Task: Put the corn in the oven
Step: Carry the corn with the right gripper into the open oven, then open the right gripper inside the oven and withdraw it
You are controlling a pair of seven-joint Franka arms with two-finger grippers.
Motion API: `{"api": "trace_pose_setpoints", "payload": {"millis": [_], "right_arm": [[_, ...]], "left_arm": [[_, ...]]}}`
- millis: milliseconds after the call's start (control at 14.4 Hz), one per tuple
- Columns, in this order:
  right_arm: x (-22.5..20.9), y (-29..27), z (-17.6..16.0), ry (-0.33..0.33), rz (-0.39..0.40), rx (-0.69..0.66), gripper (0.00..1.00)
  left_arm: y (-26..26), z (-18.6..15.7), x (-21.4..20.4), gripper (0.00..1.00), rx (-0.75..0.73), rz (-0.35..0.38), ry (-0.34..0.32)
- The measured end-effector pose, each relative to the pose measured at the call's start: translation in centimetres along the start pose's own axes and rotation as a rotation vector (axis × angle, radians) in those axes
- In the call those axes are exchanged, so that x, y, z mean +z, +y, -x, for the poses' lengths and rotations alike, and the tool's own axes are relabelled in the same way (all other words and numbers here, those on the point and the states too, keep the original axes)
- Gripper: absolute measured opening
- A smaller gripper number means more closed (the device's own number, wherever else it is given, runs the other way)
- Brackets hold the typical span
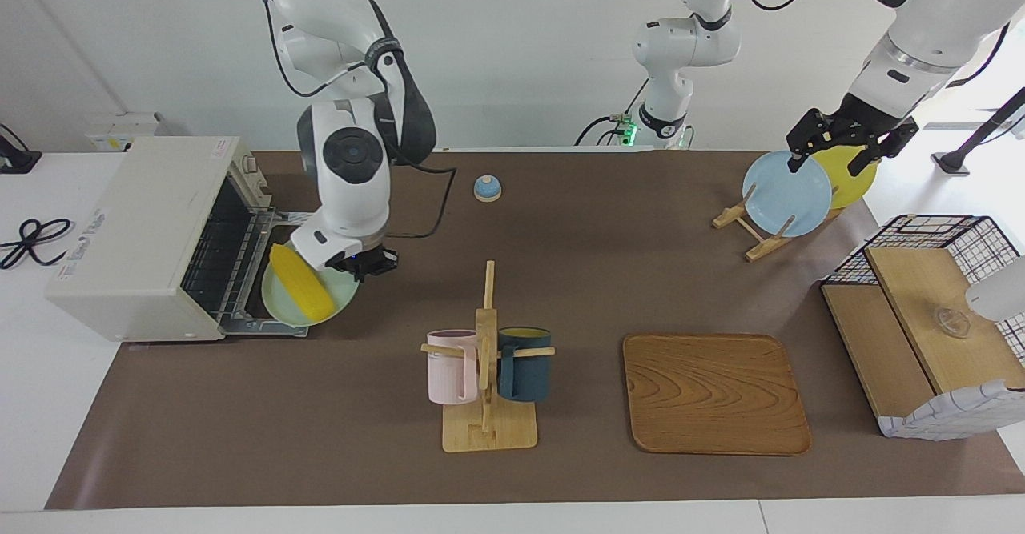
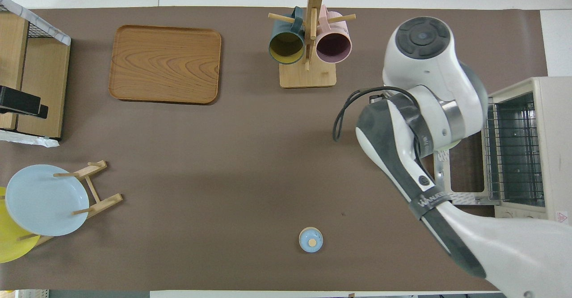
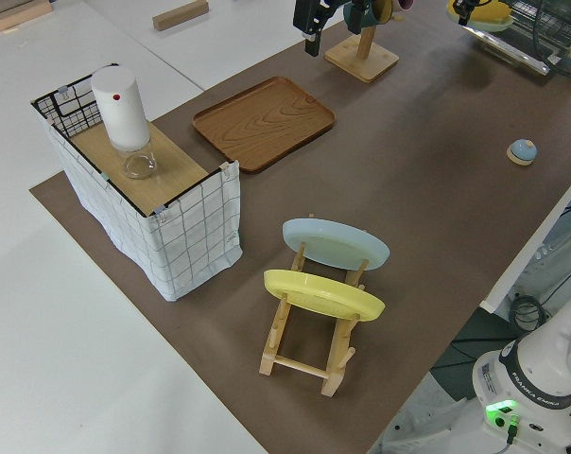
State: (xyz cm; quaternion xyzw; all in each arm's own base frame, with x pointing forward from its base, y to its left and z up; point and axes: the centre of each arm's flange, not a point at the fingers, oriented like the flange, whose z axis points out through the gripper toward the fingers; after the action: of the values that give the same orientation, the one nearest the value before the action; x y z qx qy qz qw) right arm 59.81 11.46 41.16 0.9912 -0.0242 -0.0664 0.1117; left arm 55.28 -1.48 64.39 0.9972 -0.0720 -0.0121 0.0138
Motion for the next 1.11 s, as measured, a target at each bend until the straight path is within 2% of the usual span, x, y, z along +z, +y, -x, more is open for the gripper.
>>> {"api": "trace_pose_setpoints", "payload": {"millis": [487, 904, 1113], "right_arm": [[4.6, 7.1, 2.3, -0.106, 0.011, -0.004, 0.03], [6.5, 14.6, 2.5, -0.143, -0.001, -0.055, 0.03], [7.4, 15.1, 2.6, -0.136, -0.007, -0.059, 0.05]], "left_arm": [[-0.2, 0.0, 0.0, 1.00, -0.006, 0.000, 0.000], [-0.3, 1.6, 0.0, 1.00, -0.013, 0.002, -0.007], [-0.1, 2.4, -0.3, 1.00, -0.017, 0.001, 0.003]]}}
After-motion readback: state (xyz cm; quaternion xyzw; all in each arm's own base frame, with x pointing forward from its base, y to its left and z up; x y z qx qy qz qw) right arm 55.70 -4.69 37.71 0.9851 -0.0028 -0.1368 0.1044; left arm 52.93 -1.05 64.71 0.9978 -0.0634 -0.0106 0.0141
